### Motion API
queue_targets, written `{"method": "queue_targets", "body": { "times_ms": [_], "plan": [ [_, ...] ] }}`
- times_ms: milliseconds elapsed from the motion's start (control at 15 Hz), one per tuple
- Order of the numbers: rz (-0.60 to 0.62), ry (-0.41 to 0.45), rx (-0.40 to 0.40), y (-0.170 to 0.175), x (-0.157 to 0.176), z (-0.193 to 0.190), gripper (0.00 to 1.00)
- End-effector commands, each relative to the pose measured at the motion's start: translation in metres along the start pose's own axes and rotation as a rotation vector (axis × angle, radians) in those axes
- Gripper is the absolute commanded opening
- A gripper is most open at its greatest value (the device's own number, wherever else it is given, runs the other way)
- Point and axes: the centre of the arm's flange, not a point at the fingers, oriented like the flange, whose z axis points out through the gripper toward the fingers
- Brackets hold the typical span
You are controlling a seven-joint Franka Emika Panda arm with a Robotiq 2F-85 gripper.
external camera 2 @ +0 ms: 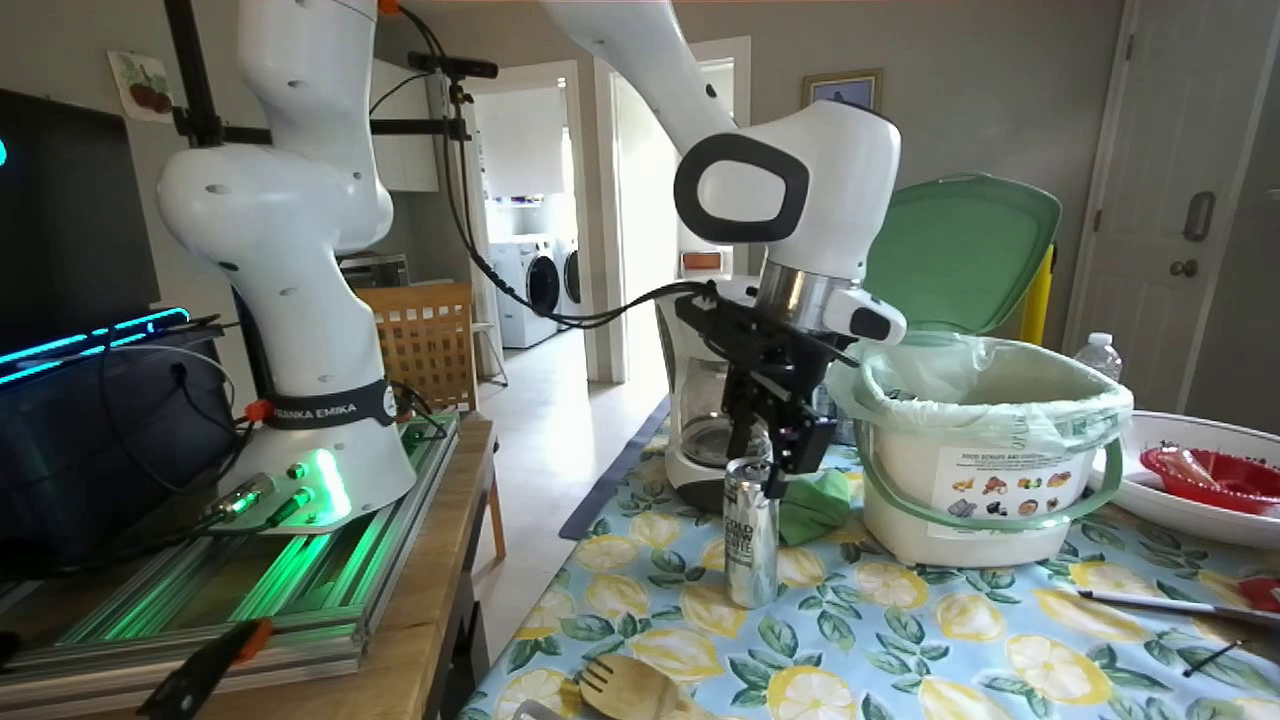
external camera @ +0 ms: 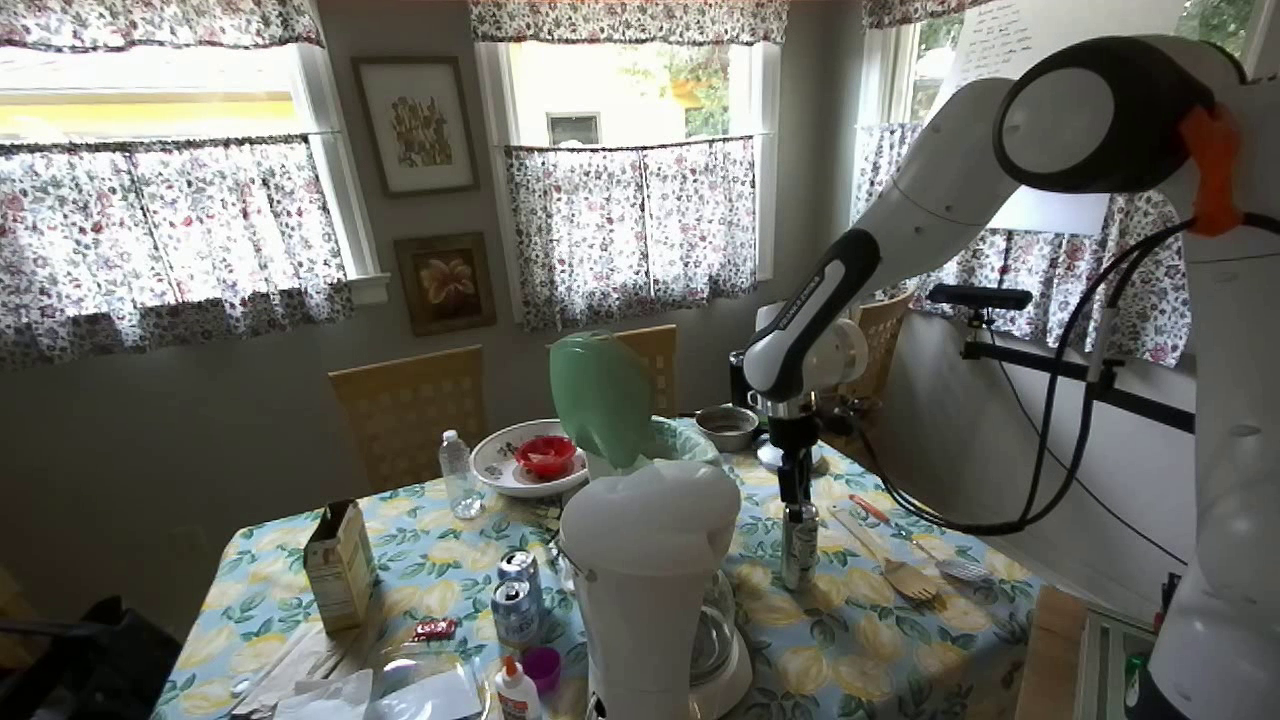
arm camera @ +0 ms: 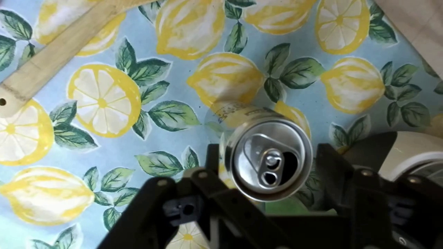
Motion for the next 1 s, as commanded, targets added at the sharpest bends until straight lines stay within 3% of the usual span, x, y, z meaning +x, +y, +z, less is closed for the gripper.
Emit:
{"method": "queue_targets", "body": {
  "times_ms": [0, 67, 400, 933],
  "plan": [
    [-0.022, -0.005, 0.0, 0.0, -0.004, 0.006, 0.44],
    [-0.023, -0.004, -0.002, -0.001, -0.005, 0.006, 0.37],
    [-0.024, 0.021, -0.003, -0.001, -0.005, -0.006, 0.37],
    [-0.031, 0.125, -0.106, 0.008, -0.011, -0.066, 0.37]
  ]
}}
